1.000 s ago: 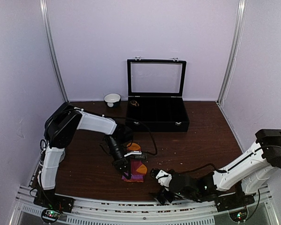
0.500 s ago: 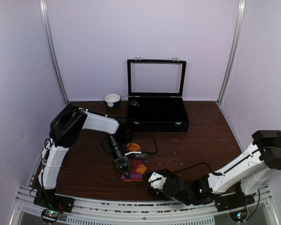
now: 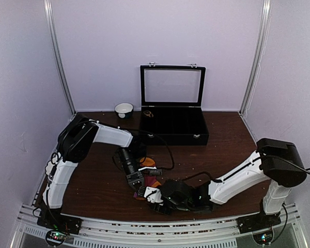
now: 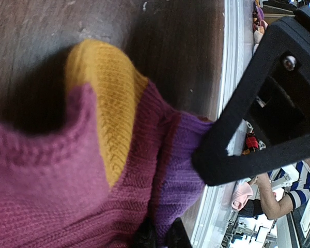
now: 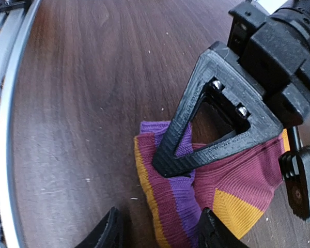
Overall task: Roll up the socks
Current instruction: Roll the sock at the center of the board.
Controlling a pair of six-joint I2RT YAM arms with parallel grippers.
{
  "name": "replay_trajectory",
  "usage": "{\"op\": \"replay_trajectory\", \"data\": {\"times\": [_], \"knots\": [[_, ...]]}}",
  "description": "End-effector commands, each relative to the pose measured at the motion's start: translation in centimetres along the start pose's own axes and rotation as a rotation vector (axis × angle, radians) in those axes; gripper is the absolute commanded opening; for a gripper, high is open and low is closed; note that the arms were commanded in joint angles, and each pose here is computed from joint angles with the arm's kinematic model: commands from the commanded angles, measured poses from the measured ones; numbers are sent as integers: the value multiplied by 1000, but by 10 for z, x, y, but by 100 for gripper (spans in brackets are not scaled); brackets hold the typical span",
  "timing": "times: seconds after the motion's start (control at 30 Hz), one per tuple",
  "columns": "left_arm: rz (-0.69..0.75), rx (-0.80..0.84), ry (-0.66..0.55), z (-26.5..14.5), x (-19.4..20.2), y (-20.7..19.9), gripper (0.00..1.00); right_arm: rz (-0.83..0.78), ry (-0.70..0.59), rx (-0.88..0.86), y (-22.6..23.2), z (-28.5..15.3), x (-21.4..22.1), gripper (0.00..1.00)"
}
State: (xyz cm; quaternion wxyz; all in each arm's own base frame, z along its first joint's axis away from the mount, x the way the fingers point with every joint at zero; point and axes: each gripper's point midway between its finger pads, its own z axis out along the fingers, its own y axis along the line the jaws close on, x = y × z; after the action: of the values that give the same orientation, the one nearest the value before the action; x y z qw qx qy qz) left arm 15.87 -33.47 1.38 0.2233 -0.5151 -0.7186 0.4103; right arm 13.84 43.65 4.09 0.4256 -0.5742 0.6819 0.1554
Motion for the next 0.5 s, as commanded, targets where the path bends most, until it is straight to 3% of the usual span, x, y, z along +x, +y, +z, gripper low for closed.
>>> {"op": "replay_trajectory", "data": {"times": [0.0, 0.1, 0.23, 0.27, 0.3, 0.4, 0.47], "knots": [[20, -67, 60, 3, 8, 26, 0, -51, 53, -45, 3, 10, 11, 48], [35, -47, 55, 1, 7, 22, 1, -33, 103, -69, 1, 15, 25, 39], [102, 3, 1, -7, -1, 5, 12, 11, 168, -114, 4, 20, 47, 18], [134, 8, -16, -11, -2, -1, 17, 38, 184, -122, 3, 22, 51, 13], [187, 2, -40, -15, -4, -5, 29, 68, 197, -137, 4, 23, 54, 9], [308, -98, -139, -33, -10, -9, 41, 180, 223, -183, 2, 25, 62, 2], [373, -204, -211, -53, -14, -15, 59, 269, 215, -223, 2, 22, 63, 0]]}}
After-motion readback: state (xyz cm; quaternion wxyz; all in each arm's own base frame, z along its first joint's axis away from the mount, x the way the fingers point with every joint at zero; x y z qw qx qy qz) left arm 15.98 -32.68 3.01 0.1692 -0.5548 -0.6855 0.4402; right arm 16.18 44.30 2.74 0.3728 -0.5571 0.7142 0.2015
